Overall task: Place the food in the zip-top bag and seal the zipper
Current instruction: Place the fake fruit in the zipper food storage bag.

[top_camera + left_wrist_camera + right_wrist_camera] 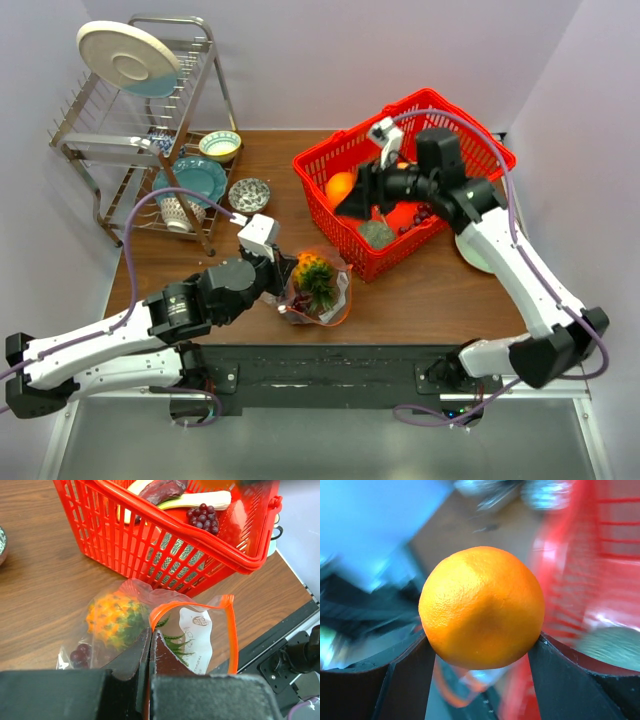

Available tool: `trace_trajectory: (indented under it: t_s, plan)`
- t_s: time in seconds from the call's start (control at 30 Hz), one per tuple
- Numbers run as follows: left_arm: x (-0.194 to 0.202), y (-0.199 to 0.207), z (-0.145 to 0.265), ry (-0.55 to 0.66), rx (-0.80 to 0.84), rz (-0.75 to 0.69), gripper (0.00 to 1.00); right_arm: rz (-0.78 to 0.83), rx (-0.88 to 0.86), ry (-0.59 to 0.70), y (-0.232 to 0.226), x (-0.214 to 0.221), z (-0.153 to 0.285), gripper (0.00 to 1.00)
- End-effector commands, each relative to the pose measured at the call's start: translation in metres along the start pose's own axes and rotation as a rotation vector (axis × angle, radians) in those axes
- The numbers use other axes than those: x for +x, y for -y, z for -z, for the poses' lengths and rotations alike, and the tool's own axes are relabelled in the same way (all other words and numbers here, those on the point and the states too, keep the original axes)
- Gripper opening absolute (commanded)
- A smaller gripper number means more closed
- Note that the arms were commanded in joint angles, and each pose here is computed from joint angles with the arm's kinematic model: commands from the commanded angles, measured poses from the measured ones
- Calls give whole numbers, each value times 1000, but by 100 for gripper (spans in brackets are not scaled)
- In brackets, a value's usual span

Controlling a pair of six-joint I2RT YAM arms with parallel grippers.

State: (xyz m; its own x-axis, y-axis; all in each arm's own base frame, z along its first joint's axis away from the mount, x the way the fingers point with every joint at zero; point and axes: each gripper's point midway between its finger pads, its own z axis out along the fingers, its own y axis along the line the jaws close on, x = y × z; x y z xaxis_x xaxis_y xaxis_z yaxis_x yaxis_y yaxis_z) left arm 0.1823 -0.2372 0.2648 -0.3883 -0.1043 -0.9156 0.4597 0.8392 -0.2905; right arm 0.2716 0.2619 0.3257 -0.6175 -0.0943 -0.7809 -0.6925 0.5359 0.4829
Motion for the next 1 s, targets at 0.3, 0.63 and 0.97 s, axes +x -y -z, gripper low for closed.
trace_trajectory:
  t_s: [0.3, 0.63, 0.97]
  plan:
    - [-37, 15, 0, 68, 17, 3, 0, 36, -357, -186, -98, 123, 2, 47]
    - [-40, 24, 1, 58, 52, 19, 0, 12, -141, -200, -60, 129, -28, 46]
    - [-56, 26, 18, 98, 94, 109, 0, -24, 120, -92, -18, 88, -84, 54]
